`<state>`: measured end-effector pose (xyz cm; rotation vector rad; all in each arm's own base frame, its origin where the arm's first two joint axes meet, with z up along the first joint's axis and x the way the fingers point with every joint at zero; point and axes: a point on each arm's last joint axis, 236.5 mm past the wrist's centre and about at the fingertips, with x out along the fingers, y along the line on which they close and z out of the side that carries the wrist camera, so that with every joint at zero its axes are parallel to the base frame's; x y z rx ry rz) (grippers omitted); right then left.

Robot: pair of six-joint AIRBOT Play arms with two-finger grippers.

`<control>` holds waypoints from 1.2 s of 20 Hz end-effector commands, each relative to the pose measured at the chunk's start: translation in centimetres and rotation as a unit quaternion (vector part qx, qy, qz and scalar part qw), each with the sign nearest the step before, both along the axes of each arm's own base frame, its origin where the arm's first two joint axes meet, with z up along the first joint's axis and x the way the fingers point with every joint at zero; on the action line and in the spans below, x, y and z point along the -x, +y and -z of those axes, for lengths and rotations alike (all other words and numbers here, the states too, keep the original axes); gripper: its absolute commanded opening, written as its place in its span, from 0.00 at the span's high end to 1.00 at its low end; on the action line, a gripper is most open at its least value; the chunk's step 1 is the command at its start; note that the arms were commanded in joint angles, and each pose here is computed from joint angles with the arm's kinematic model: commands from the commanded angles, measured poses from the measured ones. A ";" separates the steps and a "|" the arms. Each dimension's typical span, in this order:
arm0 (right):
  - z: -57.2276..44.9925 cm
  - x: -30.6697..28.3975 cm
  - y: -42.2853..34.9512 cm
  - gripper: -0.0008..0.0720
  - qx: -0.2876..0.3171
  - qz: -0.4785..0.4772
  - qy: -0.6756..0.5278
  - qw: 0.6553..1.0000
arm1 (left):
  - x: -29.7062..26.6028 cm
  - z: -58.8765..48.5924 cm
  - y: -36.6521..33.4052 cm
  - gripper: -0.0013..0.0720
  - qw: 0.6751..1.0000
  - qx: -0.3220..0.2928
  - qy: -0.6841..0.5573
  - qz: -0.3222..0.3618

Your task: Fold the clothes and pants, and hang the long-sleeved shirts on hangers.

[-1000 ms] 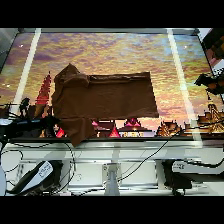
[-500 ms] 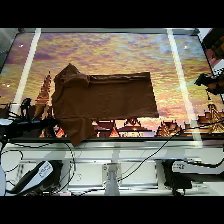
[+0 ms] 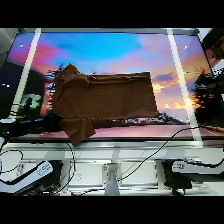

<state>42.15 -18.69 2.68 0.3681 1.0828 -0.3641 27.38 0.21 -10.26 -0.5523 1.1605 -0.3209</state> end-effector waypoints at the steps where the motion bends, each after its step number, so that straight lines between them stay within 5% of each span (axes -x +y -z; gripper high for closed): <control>1: 0.0 0.0 0.0 0.04 -0.001 0.000 0.001 1.000 | -1.1 -0.4 -0.4 0.16 0.999 0.010 -0.033 0.005; 6: 0.0 0.0 0.3 0.04 -0.009 0.000 0.000 1.000 | -3.0 -2.1 -1.0 0.16 0.996 0.030 -0.088 0.006; 9: 0.1 0.2 0.5 0.04 -0.012 -0.001 0.004 1.000 | -2.1 -2.9 -2.6 0.30 0.993 0.053 -0.098 0.048; 14: 0.2 0.4 0.9 0.04 -0.021 -0.001 0.008 1.000 | -2.2 -2.8 -2.4 0.31 0.993 0.045 -0.100 0.047; 15: 0.3 0.4 1.1 0.04 -0.026 -0.002 0.010 1.000 | -2.4 -2.6 -2.0 0.30 0.993 0.038 -0.101 0.042; 18: 0.4 0.8 1.3 0.04 -0.030 -0.003 0.018 0.999 | -2.9 -2.2 -1.2 0.07 0.995 0.030 -0.090 0.012; 24: 0.5 0.9 1.7 0.04 -0.038 -0.003 0.021 0.999 | -0.4 0.0 -0.2 0.00 0.999 -0.010 -0.035 0.040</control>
